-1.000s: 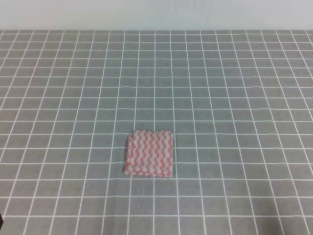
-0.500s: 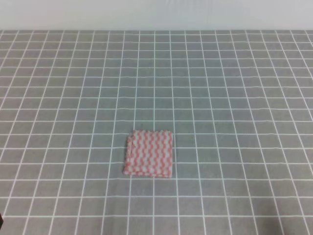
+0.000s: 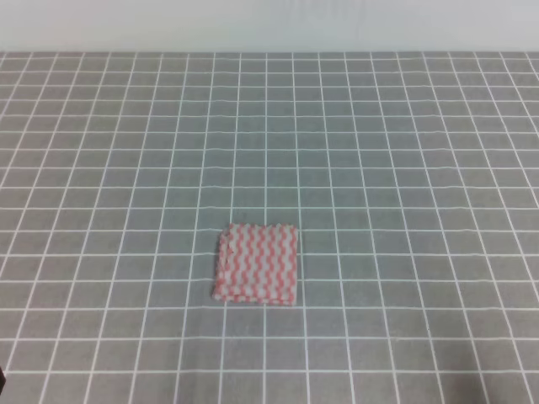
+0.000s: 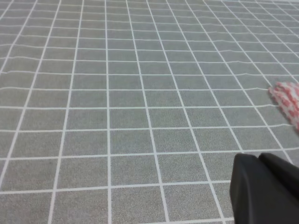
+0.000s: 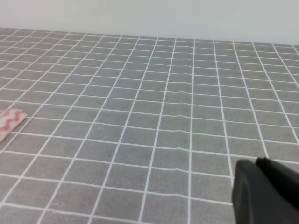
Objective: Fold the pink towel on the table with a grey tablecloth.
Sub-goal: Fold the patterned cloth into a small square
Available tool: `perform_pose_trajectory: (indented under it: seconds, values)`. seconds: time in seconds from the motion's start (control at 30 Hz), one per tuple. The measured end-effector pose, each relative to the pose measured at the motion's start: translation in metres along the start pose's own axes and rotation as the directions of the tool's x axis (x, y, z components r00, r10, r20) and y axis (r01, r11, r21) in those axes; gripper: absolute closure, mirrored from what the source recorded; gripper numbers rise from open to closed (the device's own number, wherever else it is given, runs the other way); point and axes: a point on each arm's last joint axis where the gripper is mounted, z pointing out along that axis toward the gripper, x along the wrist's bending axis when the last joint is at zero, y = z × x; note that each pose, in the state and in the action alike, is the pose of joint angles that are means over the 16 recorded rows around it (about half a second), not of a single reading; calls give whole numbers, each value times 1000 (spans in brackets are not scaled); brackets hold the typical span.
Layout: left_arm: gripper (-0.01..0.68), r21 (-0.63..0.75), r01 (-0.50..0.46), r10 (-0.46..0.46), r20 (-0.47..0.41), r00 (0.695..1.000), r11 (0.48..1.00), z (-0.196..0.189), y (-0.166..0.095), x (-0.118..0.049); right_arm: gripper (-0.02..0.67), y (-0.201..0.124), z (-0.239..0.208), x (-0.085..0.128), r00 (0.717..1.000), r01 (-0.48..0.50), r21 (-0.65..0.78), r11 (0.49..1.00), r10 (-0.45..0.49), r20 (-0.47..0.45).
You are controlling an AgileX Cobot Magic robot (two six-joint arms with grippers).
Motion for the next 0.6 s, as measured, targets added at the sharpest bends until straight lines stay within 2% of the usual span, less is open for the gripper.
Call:
perform_pose_trajectory:
  seconds: [0.6]
  values:
    - [676, -1, -1, 1, -1, 1000, 1000, 0, 0, 0, 664, 0, 0, 0, 1000, -1, -1, 1000, 1, 0]
